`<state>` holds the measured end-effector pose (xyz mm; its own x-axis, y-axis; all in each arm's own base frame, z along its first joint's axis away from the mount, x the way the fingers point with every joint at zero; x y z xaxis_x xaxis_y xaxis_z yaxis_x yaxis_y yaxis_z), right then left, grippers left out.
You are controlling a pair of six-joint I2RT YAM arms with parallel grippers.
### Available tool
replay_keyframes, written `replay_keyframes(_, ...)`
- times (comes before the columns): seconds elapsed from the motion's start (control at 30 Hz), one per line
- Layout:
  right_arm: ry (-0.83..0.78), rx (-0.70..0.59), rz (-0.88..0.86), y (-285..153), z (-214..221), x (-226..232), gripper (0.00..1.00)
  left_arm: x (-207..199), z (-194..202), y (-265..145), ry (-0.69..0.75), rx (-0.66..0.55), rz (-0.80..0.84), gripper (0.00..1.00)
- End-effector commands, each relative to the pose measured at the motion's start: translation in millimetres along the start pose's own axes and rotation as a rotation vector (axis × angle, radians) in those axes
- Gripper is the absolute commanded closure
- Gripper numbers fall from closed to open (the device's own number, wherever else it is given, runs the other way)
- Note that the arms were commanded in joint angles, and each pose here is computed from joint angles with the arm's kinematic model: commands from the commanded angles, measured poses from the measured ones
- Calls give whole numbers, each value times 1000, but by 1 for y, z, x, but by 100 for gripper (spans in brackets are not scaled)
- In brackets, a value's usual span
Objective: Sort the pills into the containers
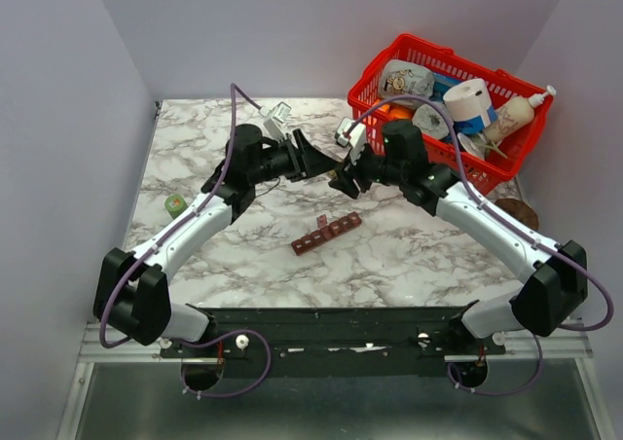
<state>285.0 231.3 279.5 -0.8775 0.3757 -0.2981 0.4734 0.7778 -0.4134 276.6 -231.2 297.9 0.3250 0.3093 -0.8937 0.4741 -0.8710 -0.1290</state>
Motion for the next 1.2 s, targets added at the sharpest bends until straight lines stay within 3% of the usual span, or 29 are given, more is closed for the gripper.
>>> replay_keyframes(0.0, 28, -109, -4, -2, -24, -1, 67, -11, 1, -6, -36, -57, 43, 81)
replay_keyframes(0.3, 19, -154, -58, -9, -22, 11, 69, -23, -4, -17, 28, -116, 35, 37)
replay_keyframes(0.5, -4, -160, -89, -11, -17, 16, 69, -26, -6, -22, 73, -118, -2, 36)
replay_keyframes(0.57, -6, -157, -90, -11, -15, 17, 69, -26, -6, -22, 76, -112, -20, 37)
replay_keyframes(0.73, -9, -164, -110, -11, -16, 19, 69, -22, -5, -24, 87, -108, -47, 54)
replay_keyframes(0.77, -8, -164, -112, -10, -15, 19, 69, -21, -4, -24, 87, -104, -46, 61)
replay_keyframes(0.8, -7, -164, -115, -10, -15, 19, 68, -20, -4, -23, 85, -101, -46, 76)
replay_keyframes(0.87, -8, -171, -129, -9, -16, 20, 66, -21, -3, -23, 81, -96, -36, 84)
replay_keyframes(0.9, -9, -175, -134, -9, -17, 20, 61, -20, -3, -22, 76, -94, -33, 91)
replay_keyframes(0.97, -11, -180, -149, -9, -19, 21, 46, -21, -2, -22, 64, -99, -25, 92)
replay_keyframes(1.0, -18, -187, -148, -10, -22, 19, 31, -21, -2, -22, 60, -99, -22, 94)
replay_keyframes(1.03, -21, -188, -149, -9, -23, 18, 25, -20, -2, -22, 55, -100, -24, 95)
replay_keyframes(1.17, -43, -202, -151, -8, -34, 13, 17, -19, -1, -22, 36, -102, -34, 96)
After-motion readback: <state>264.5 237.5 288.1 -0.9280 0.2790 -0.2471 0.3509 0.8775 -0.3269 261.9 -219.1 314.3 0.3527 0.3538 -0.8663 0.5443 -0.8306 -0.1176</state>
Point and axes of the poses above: each gripper's point midway between its finger pads, its own y axis out along the fingers, its own x axis along the line the jaws close on, z = x × y, the point moved 8 cm from there along -y, back along the fingers, and after that the axes turned 10 degrees about -y, right-handed, at the moved point
